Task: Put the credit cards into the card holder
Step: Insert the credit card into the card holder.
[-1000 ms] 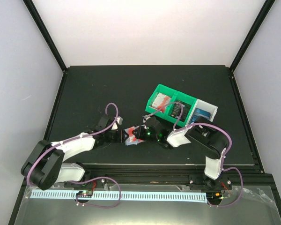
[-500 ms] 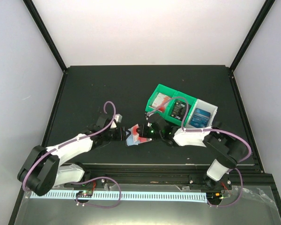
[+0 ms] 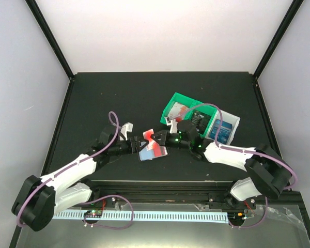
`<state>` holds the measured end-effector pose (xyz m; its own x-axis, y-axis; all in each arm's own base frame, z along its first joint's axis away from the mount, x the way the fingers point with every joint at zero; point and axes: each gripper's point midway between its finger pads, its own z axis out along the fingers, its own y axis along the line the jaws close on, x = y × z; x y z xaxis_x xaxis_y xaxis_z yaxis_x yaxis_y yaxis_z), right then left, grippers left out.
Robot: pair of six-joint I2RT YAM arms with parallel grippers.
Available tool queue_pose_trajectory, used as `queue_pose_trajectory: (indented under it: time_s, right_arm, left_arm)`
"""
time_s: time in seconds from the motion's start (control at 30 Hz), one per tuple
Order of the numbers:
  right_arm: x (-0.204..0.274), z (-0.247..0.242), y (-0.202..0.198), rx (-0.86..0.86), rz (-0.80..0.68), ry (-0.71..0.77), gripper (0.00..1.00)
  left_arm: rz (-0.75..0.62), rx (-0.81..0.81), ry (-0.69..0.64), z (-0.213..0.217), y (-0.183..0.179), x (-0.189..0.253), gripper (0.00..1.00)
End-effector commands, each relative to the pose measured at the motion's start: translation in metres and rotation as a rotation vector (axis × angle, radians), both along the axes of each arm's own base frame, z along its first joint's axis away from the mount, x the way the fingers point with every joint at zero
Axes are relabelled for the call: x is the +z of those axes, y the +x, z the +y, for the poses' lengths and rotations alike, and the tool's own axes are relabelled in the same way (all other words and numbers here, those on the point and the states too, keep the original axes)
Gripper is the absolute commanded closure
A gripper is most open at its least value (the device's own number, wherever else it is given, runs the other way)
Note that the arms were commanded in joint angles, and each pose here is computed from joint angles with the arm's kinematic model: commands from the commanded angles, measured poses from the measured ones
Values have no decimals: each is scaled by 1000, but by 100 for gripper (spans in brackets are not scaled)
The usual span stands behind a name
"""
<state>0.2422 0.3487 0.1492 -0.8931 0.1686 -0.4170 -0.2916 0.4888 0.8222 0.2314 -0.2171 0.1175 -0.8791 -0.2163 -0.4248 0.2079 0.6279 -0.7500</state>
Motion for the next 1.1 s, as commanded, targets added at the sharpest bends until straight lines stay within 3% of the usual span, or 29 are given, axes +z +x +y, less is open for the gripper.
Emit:
queue_pose_trajectory:
  time_s: [0.0,0.17,0.33,0.53,0.6,0.73,0.8,0.97,1.07]
  right_arm:
    - [39,2,-9,65,-9,185,99]
    - [42,-1,-13,81,12,235,99]
    - [45,1,-16,112,36,294,99]
    - [38,-1,-14,105,45,283,99]
    - [31,-5,-10,87,38,248,93]
    - [1,-22,-1,4,20,69,61]
    - [-16,-33,2,-26,-5,-44,52]
    - [-61,-61,9,-81,-36,-405,49]
    - [-76,-67,10,-101,-66,-595,49]
  left_arm:
    - [-2,-37,-176,-14,-8,31,37]
    - [-54,-46,-281,-17,-10,60,54]
    - [-78,-71,-300,-19,-11,72,65]
    - [-70,-72,-302,-19,-10,67,92]
    - [-74,-55,-278,-16,-8,63,98]
    - [-69,-6,-185,-7,-2,45,99]
    - [-48,23,-123,-1,1,30,98]
    - [52,88,10,13,5,-15,98]
    - [84,96,26,12,9,-28,98]
